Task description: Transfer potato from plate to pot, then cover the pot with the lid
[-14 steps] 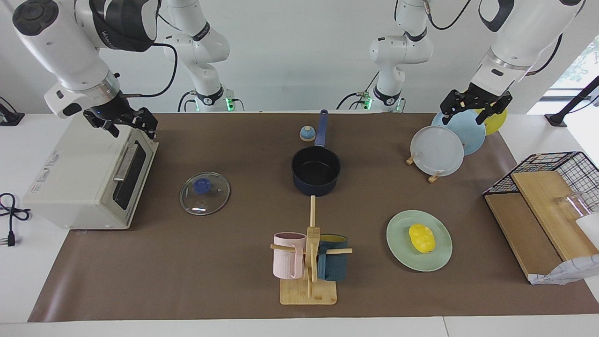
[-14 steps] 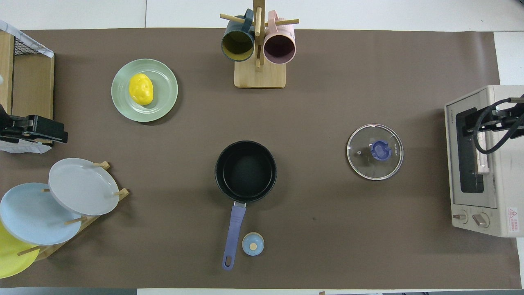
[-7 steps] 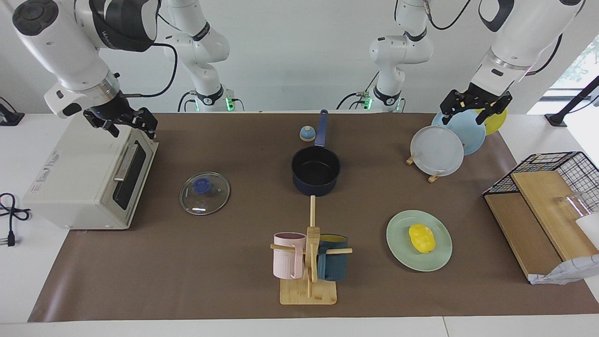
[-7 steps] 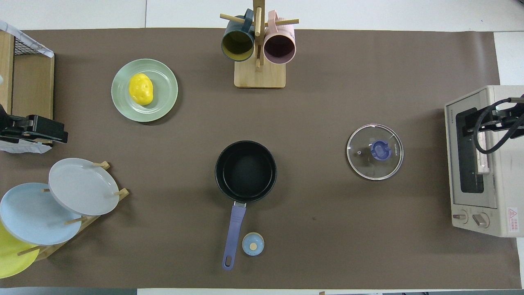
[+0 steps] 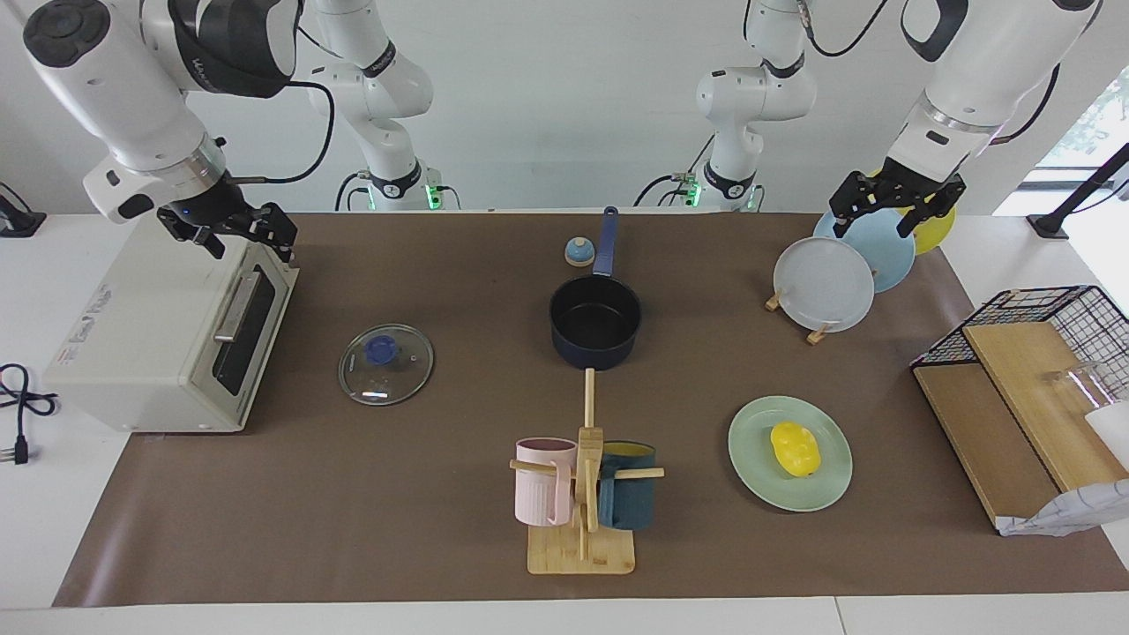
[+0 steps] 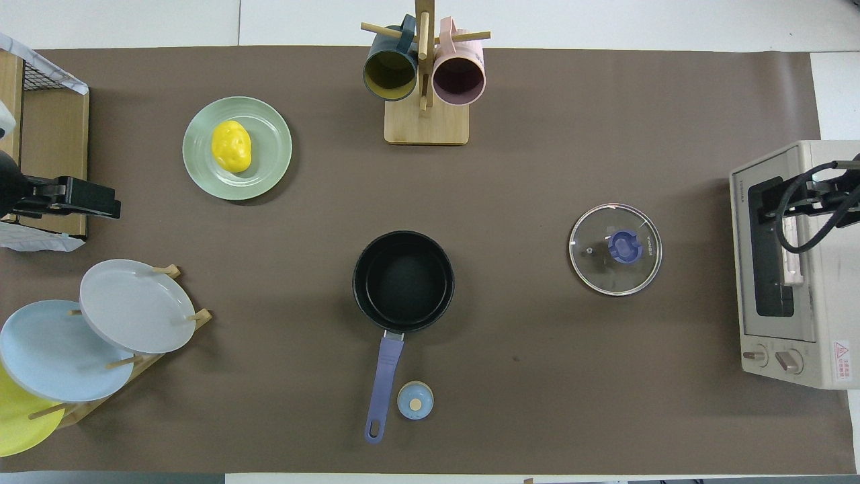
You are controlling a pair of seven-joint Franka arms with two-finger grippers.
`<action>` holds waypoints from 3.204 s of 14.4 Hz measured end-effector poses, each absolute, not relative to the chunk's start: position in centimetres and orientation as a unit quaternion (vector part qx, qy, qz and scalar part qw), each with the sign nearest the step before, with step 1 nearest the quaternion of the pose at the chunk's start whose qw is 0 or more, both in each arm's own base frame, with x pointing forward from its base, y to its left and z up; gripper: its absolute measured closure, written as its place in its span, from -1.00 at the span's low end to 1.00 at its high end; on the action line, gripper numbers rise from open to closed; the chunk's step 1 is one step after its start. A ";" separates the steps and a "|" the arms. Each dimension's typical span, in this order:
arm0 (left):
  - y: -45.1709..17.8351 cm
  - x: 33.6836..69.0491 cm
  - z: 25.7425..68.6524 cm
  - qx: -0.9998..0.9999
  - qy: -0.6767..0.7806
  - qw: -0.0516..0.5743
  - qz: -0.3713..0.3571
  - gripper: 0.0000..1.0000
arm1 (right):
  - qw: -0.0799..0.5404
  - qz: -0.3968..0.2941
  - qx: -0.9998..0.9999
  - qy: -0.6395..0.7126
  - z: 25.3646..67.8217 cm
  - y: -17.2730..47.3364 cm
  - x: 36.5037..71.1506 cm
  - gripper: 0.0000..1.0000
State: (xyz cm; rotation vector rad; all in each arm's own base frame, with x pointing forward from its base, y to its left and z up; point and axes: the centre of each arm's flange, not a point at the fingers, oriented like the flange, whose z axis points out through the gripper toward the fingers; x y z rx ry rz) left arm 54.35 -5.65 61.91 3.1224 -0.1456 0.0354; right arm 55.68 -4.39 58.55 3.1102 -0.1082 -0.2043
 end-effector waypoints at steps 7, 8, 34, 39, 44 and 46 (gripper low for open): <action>-6.9 65.2 47.7 0.999 -0.037 0.035 -0.003 -1.00 | 0.009 -0.026 1.000 0.014 58.6 -2.5 55.9 -1.00; -7.0 66.8 45.0 0.999 -0.036 0.036 -0.003 -1.00 | 0.009 -0.020 1.000 0.021 57.5 -1.8 56.1 -1.00; -10.5 70.9 32.8 0.999 0.011 0.019 0.032 -0.30 | -0.004 -0.032 0.995 0.092 32.4 5.8 55.6 -0.99; -13.1 68.7 43.1 0.998 0.011 0.042 0.034 -0.30 | -0.004 -0.033 0.995 0.092 32.3 5.7 55.5 -0.55; -21.0 58.3 58.1 0.998 0.021 0.055 0.021 -0.30 | -0.004 -0.034 0.995 0.094 32.5 5.9 55.5 -0.22; -26.4 54.4 57.7 0.998 0.012 0.055 0.013 -0.30 | -0.004 -0.040 0.995 0.097 33.8 6.3 56.0 -0.22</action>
